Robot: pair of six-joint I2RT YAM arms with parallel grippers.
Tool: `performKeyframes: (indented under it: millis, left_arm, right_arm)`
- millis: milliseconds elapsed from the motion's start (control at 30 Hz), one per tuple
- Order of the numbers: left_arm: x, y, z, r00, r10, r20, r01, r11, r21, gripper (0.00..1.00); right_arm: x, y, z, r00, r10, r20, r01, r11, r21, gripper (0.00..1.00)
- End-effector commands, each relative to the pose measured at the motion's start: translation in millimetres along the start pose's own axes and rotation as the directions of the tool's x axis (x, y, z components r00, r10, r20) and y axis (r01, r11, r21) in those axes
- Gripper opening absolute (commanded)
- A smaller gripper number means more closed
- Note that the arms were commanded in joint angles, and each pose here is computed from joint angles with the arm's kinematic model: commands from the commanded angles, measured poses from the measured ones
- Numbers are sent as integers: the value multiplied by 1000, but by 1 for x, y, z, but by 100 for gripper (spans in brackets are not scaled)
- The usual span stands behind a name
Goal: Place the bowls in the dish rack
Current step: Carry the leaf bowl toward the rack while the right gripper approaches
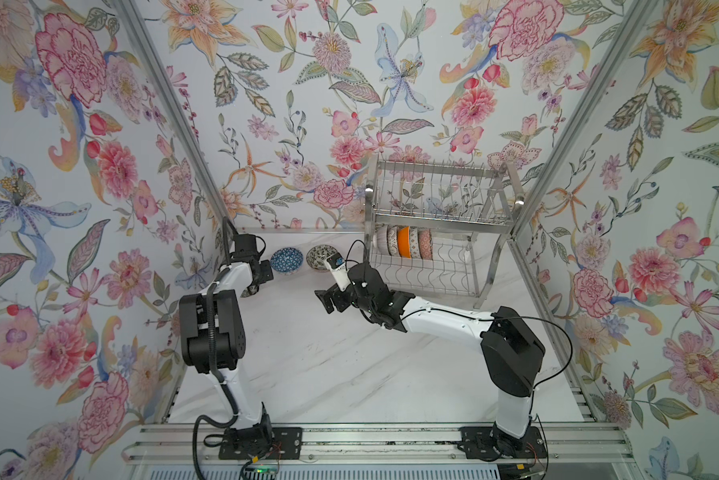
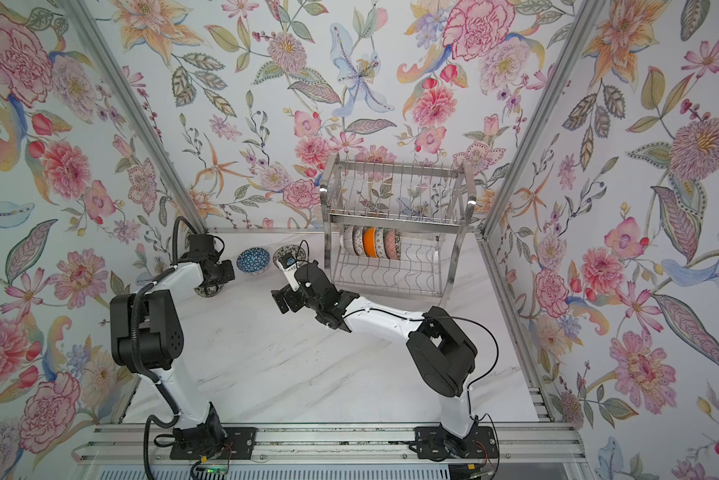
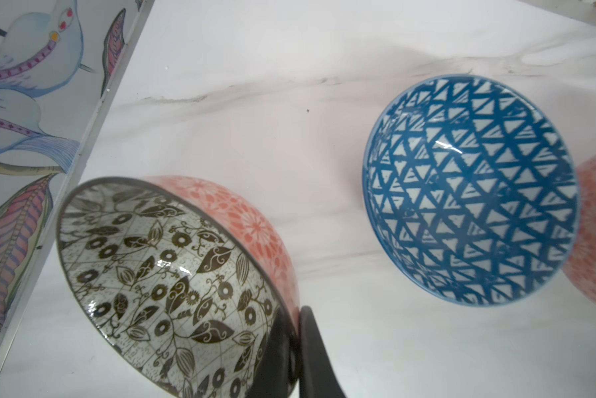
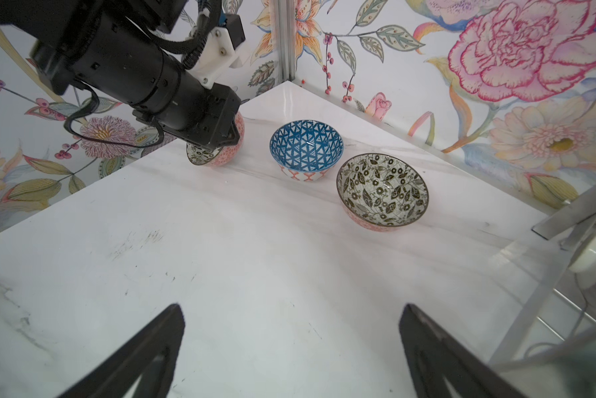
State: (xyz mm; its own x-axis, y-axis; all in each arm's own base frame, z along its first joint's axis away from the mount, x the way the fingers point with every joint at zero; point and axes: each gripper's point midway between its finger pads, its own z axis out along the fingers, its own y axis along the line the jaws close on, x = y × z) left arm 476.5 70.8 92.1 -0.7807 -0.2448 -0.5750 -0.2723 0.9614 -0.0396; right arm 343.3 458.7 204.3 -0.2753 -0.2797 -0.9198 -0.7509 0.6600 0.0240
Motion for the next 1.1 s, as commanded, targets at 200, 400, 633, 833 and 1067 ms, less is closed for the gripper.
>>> performKeyframes:
  millis: [200,400,633,833,1067]
  left_arm:
    - [15,-62,-59,991,132,27,-134,989,67,0]
    - [60,-118,-87,968,248,25,-249,956,154,0]
    - [109,-188,-111,920,391,15,-381,887,261,0]
    - [140,-230,-122,883,468,18,-449,835,317,0]
    - [182,-265,-127,835,550,9,-515,776,364,0]
  right_arm:
    - [2,-18,-54,997,-77,-11,77,996,47,99]
    - [23,-42,-86,992,-105,-65,111,988,109,99]
    - [55,-80,-119,985,-83,-148,111,976,188,99]
    - [71,-115,-151,985,26,-173,28,953,302,99]
    - [84,-127,-176,983,66,-171,-4,941,339,99]
